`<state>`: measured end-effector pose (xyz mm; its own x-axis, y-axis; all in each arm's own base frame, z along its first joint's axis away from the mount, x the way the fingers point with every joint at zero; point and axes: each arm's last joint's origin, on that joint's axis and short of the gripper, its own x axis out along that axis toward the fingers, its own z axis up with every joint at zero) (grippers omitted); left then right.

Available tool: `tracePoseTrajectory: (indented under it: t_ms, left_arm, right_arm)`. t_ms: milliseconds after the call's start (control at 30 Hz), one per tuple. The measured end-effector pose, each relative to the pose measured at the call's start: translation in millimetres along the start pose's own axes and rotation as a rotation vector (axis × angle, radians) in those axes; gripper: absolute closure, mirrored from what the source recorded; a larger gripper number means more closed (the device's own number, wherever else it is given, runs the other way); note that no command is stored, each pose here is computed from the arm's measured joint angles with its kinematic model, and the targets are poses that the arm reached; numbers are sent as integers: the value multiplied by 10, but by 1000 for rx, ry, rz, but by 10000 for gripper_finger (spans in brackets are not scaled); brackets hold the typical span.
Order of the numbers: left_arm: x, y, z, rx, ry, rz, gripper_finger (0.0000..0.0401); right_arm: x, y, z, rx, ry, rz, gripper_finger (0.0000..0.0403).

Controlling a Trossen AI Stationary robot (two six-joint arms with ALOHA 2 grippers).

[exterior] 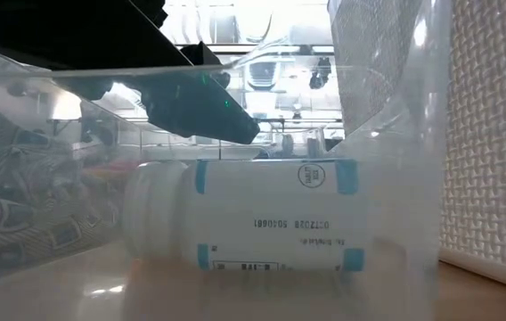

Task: Pick & Place Medicine items
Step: Put the blue patient gown into the white laundry bin

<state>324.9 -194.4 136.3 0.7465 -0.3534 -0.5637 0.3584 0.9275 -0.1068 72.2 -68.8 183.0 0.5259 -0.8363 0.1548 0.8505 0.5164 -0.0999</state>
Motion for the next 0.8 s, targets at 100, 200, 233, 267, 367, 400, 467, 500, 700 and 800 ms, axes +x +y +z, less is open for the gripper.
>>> tracePoseTrajectory:
  t_ms: [100,200,233,267,367,400,467,500,700,800]
  left_arm:
    - [0,0,0,0,0,0,96]
    - [-6,0,5,0,-1,0,95]
    - [-9,-1,9,0,-2,0,95]
    - [-16,-1,15,0,-4,-1,95]
    - [-35,-5,38,0,-13,-1,98]
    - [-42,-7,46,-1,-16,0,98]
    - [-46,-8,51,-1,-18,-1,100]
    - [-47,-6,52,-1,-18,0,100]
    - [-68,-10,72,0,-25,-2,99]
    - [-131,-18,138,5,-50,-7,99]
  right_arm:
    - [0,0,0,0,0,0,394]
    - [0,0,0,0,0,0,394]
    - [0,0,0,0,0,0,394]
    - [0,0,0,0,0,0,394]
    - [0,0,0,0,0,0,394]
    - [0,0,0,0,0,0,394]
    - [0,0,0,0,0,0,394]
    - [0,0,0,0,0,0,394]
    - [0,0,0,0,0,0,394]
    - [0,0,0,0,0,1,394]
